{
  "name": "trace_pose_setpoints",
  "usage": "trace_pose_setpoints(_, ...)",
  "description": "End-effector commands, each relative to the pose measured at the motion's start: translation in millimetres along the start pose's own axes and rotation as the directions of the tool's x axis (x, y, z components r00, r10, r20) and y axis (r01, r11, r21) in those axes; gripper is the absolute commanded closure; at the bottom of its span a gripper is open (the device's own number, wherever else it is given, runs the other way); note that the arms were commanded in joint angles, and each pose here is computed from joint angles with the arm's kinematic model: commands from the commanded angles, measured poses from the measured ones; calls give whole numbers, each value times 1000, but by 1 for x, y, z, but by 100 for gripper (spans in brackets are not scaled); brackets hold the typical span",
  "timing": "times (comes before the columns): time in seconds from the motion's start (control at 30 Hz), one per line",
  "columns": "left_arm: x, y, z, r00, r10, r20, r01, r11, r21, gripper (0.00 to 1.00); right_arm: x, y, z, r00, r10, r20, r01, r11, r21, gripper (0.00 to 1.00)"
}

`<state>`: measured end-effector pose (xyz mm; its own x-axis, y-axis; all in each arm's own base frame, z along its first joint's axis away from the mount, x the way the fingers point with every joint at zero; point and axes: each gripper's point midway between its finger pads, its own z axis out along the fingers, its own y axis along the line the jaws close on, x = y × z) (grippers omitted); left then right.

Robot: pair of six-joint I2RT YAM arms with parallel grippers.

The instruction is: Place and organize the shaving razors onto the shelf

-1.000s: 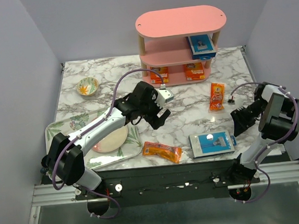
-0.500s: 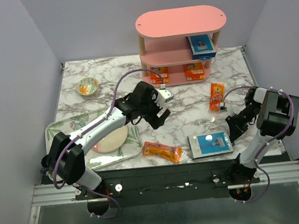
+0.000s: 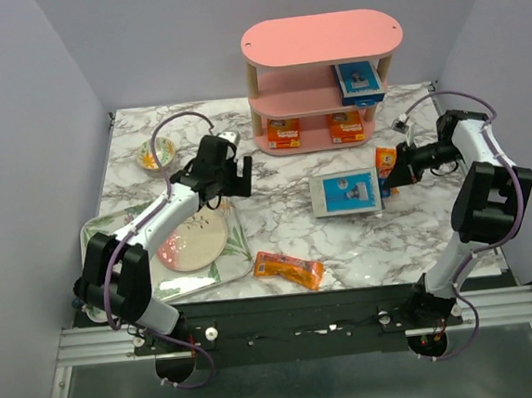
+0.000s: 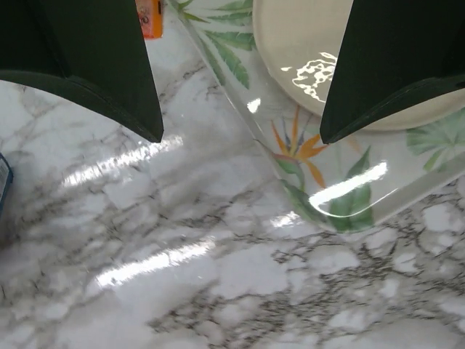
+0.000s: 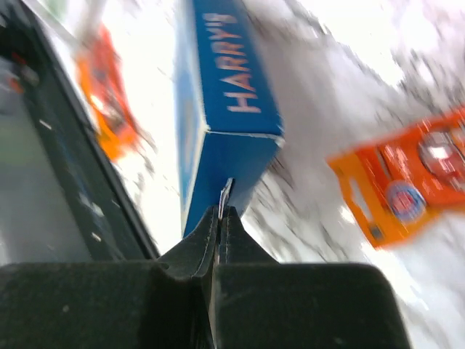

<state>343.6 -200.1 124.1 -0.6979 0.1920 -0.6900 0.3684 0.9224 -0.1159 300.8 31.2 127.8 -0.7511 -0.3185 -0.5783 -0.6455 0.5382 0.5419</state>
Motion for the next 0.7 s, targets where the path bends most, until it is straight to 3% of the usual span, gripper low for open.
trace_pose_setpoints(0.0, -26, -16, 4, 954, -299, 3, 295, 941, 165, 1, -42, 59, 2, 927, 345, 147, -289, 908, -303, 96)
trace_pose_setpoints(0.1, -31, -64, -5, 943, -325, -67, 325, 860, 393, 1, -62, 68, 0, 871, 442, 212, -335, 853, -401, 96)
trace_pose_setpoints(0.23, -38, -125, -21, 931, -343, -124, 349, 740, 575, 1, -76, 82, 5, 817, 532, 223, -384, 789, -479, 97)
trace_pose_setpoints(0.27, -40, -136, -22, 930, -345, -127, 349, 719, 601, 1, -62, 83, 16, 789, 584, 189, -443, 755, -484, 97)
trace_pose_setpoints(0.33, -27, -144, -18, 910, -372, -182, 404, 703, 585, 1, -72, 79, 18, 773, 577, 264, -457, 795, -400, 97)
trace_pose_setpoints(0.37, -26, -148, -18, 894, -405, -192, 436, 691, 576, 1, -54, 78, 32, 729, 634, 258, -521, 759, -391, 97)
trace_pose_setpoints(0.43, -5, -138, -7, 848, -470, -244, 525, 686, 503, 1, -59, 71, 36, 652, 690, 315, -602, 723, -340, 98)
trace_pose_setpoints(0.47, -12, -132, -6, 782, -561, -270, 613, 619, 491, 1, -57, 71, 41, 646, 697, 310, -620, 717, -320, 97)
trace_pose_setpoints(0.6, 19, -117, -3, 596, -708, -379, 799, 475, 368, 1, -42, 77, 66, 615, 716, 331, -667, 696, -266, 96)
trace_pose_setpoints(0.67, 22, -122, -11, 591, -708, -387, 802, 466, 372, 1, -46, 83, 76, 605, 722, 334, -670, 689, -276, 96)
